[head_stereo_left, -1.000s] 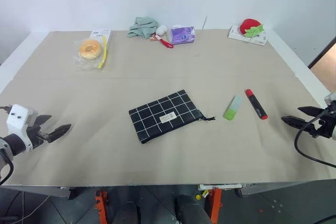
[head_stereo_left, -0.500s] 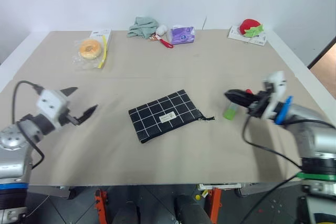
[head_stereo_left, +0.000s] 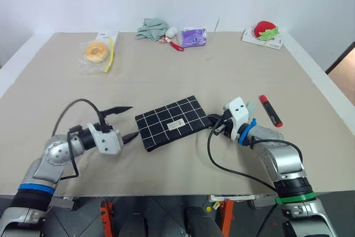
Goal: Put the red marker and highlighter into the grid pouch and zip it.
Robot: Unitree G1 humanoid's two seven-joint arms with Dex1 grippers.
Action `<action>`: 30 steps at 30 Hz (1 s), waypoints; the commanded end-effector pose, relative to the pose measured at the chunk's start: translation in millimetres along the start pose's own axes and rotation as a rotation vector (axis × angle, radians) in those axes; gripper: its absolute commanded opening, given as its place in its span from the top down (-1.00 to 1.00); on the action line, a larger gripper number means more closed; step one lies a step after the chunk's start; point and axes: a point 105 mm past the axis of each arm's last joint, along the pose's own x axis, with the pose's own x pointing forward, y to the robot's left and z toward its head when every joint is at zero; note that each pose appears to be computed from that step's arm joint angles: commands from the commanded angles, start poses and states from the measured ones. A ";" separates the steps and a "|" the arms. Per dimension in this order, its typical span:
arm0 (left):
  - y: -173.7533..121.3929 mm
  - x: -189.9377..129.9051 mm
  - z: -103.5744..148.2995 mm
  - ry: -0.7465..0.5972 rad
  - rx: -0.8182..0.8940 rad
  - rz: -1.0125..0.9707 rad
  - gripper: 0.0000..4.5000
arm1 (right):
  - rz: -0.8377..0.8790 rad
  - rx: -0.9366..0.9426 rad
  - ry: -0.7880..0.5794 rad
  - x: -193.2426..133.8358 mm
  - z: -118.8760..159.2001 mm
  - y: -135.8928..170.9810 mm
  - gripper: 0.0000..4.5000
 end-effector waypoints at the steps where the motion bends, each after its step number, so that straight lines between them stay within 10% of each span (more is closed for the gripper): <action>1: -3.3 -0.7 3.6 -0.038 0.067 -0.029 -1.00 | -0.045 -0.035 -0.021 -3.3 8.9 -3.9 0.97; 10: -5.1 -3.3 0.4 -0.038 0.050 -0.023 -1.00 | 0.075 -0.062 -0.289 -25.7 65.4 8.8 0.97; 30: -19.0 -0.3 6.8 -0.113 0.253 -0.116 -1.00 | 0.072 0.037 0.089 6.4 3.1 40.4 0.97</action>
